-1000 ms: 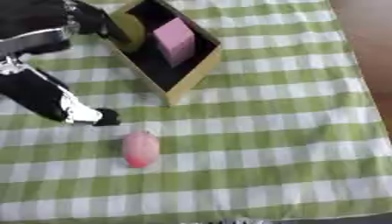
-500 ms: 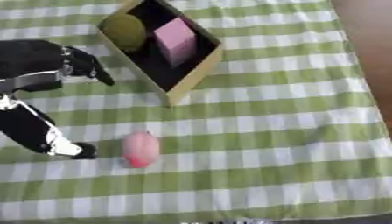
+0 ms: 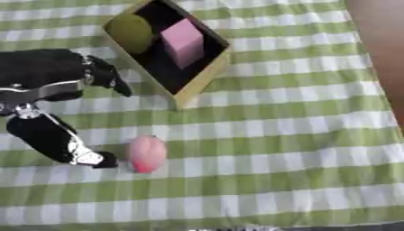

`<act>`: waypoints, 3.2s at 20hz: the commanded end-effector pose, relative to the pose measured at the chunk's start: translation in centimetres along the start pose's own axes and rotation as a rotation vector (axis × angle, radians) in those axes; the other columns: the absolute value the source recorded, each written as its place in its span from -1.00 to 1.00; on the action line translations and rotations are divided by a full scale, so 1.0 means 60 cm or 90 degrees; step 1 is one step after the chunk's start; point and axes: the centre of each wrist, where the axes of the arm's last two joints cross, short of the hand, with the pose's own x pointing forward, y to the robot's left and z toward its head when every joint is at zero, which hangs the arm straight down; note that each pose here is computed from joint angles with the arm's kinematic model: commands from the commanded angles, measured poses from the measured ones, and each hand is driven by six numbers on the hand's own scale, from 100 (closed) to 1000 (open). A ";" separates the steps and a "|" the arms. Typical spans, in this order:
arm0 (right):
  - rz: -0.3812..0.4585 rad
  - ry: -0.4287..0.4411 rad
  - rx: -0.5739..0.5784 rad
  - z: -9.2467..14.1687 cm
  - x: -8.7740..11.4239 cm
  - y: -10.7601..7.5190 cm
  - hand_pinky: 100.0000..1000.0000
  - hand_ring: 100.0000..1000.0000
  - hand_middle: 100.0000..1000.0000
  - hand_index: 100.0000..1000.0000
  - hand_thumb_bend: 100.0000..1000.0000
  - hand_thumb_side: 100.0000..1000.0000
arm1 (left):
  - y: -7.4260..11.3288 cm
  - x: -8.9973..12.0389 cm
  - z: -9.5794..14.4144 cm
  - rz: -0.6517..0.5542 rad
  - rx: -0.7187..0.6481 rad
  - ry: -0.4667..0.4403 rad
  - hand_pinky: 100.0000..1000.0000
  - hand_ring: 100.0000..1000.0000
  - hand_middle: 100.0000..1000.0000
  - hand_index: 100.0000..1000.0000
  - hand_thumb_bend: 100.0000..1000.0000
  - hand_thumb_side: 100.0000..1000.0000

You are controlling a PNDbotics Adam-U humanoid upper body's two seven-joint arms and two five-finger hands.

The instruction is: Pick up objects on the table and place them in the box.

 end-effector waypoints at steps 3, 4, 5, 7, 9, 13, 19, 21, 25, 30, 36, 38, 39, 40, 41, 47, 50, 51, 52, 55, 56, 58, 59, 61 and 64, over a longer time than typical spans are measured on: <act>0.017 -0.009 -0.008 -0.005 0.005 -0.016 0.76 0.66 0.56 0.72 -1.00 -0.20 | 0.002 0.020 -0.010 0.014 0.016 -0.019 0.66 0.54 0.44 0.67 0.18 -0.04; 0.016 -0.008 -0.009 -0.005 0.005 -0.016 0.76 0.66 0.56 0.72 -1.00 -0.20 | 0.001 0.024 -0.013 0.016 0.015 -0.022 0.65 0.54 0.43 0.66 0.16 -0.05; 0.015 -0.008 -0.009 -0.005 0.005 -0.015 0.76 0.66 0.56 0.72 -1.00 -0.20 | -0.001 0.027 -0.017 0.018 0.015 -0.024 0.65 0.54 0.43 0.66 0.12 -0.05; 0.013 -0.008 -0.009 -0.006 0.006 -0.015 0.76 0.66 0.56 0.72 -1.00 -0.20 | -0.005 0.032 -0.022 0.022 0.017 -0.025 0.65 0.54 0.43 0.66 0.09 -0.05; 0.012 -0.008 -0.010 -0.006 0.006 -0.015 0.76 0.66 0.56 0.72 -1.00 -0.20 | -0.009 0.036 -0.026 0.020 0.014 -0.027 0.64 0.53 0.42 0.65 0.08 -0.05; 0.010 -0.007 -0.011 -0.005 0.006 -0.014 0.76 0.66 0.56 0.72 -1.00 -0.20 | -0.016 0.041 -0.031 0.008 0.002 -0.024 0.63 0.52 0.41 0.63 -0.04 -0.08; 0.005 -0.006 -0.010 -0.005 0.006 -0.012 0.76 0.66 0.56 0.72 -1.00 -0.19 | -0.025 0.044 -0.035 -0.016 -0.008 -0.007 0.59 0.49 0.36 0.59 -0.34 -0.23; 0.003 -0.006 -0.010 -0.005 0.006 -0.012 0.76 0.66 0.56 0.72 -1.00 -0.17 | -0.029 0.045 -0.037 -0.020 -0.019 -0.005 0.58 0.48 0.36 0.58 -0.40 -0.31; 0.001 -0.005 -0.011 -0.004 0.006 -0.011 0.76 0.66 0.56 0.72 -1.00 -0.16 | -0.035 0.044 -0.044 -0.014 -0.039 -0.005 0.56 0.47 0.34 0.57 -0.50 -0.42; -0.004 -0.006 -0.013 -0.004 0.006 -0.011 0.76 0.66 0.56 0.72 -1.00 -0.15 | -0.046 0.038 -0.059 -0.002 -0.080 -0.004 0.58 0.49 0.37 0.60 -0.52 -0.46; -0.008 -0.007 -0.013 -0.004 0.006 -0.009 0.76 0.66 0.56 0.72 -1.00 -0.14 | -0.064 0.022 -0.079 -0.003 -0.122 0.013 0.60 0.51 0.40 0.62 -0.49 -0.46; -0.009 -0.008 -0.013 -0.004 0.006 -0.009 0.76 0.66 0.56 0.72 -1.00 -0.14 | -0.070 0.017 -0.083 -0.008 -0.133 0.017 0.59 0.50 0.38 0.60 -0.48 -0.42; -0.009 -0.008 -0.013 -0.004 0.006 -0.009 0.76 0.66 0.55 0.72 -1.00 -0.14 | -0.071 0.015 -0.084 -0.011 -0.137 0.018 0.59 0.50 0.39 0.60 -0.47 -0.41; -0.010 -0.008 -0.013 -0.003 0.006 -0.009 0.76 0.66 0.55 0.72 -1.00 -0.14 | -0.072 0.014 -0.085 -0.015 -0.140 0.020 0.59 0.50 0.39 0.61 -0.46 -0.40; -0.011 -0.007 -0.012 -0.003 0.006 -0.008 0.76 0.66 0.55 0.72 -1.00 -0.13 | -0.072 0.013 -0.085 -0.021 -0.139 0.023 0.60 0.51 0.41 0.62 -0.45 -0.40; -0.016 -0.008 -0.012 -0.002 0.006 -0.007 0.76 0.66 0.55 0.72 -1.00 -0.12 | -0.081 0.001 -0.094 -0.053 -0.134 0.041 0.58 0.50 0.38 0.60 -0.51 -0.43; -0.017 -0.007 -0.012 -0.002 0.005 -0.007 0.76 0.66 0.55 0.72 -1.00 -0.12 | -0.087 -0.002 -0.099 -0.048 -0.132 0.040 0.56 0.47 0.35 0.56 -0.54 -0.44; -0.017 -0.007 -0.012 -0.002 0.005 -0.007 0.76 0.66 0.55 0.72 -1.00 -0.12 | -0.088 -0.003 -0.100 -0.048 -0.131 0.040 0.56 0.47 0.35 0.56 -0.54 -0.44; -0.017 -0.007 -0.012 -0.002 0.005 -0.007 0.76 0.66 0.55 0.72 -1.00 -0.12 | -0.089 -0.003 -0.101 -0.047 -0.130 0.040 0.56 0.47 0.35 0.56 -0.54 -0.44; -0.017 -0.001 -0.013 0.000 0.004 -0.007 0.76 0.66 0.55 0.72 -1.00 -0.11 | -0.075 0.000 -0.096 -0.042 -0.100 0.034 0.46 0.30 0.16 0.38 -0.93 -0.30; -0.016 0.002 -0.014 0.001 0.003 -0.007 0.76 0.66 0.55 0.72 -1.00 -0.11 | -0.066 0.002 -0.089 -0.037 -0.078 0.031 0.43 0.28 0.13 0.33 -1.00 -0.32; -0.015 0.005 -0.015 0.002 0.002 -0.007 0.76 0.66 0.55 0.72 -1.00 -0.11 | -0.052 0.008 -0.072 -0.027 -0.038 0.024 0.40 0.22 0.08 0.22 -1.00 -0.37; -0.015 0.006 -0.015 0.002 0.002 -0.007 0.76 0.66 0.55 0.72 -1.00 -0.11 | -0.047 0.011 -0.064 -0.022 -0.022 0.022 0.40 0.22 0.07 0.22 -1.00 -0.37; -0.014 0.006 -0.016 0.002 0.002 -0.008 0.76 0.66 0.55 0.72 -1.00 -0.11 | -0.040 0.018 -0.049 -0.014 0.000 0.020 0.38 0.19 0.03 0.16 -1.00 -0.47; -0.013 0.007 -0.016 0.003 0.002 -0.008 0.76 0.66 0.55 0.72 -1.00 -0.11 | -0.024 0.026 -0.028 -0.008 0.021 0.019 0.37 0.18 0.02 0.14 -1.00 -0.59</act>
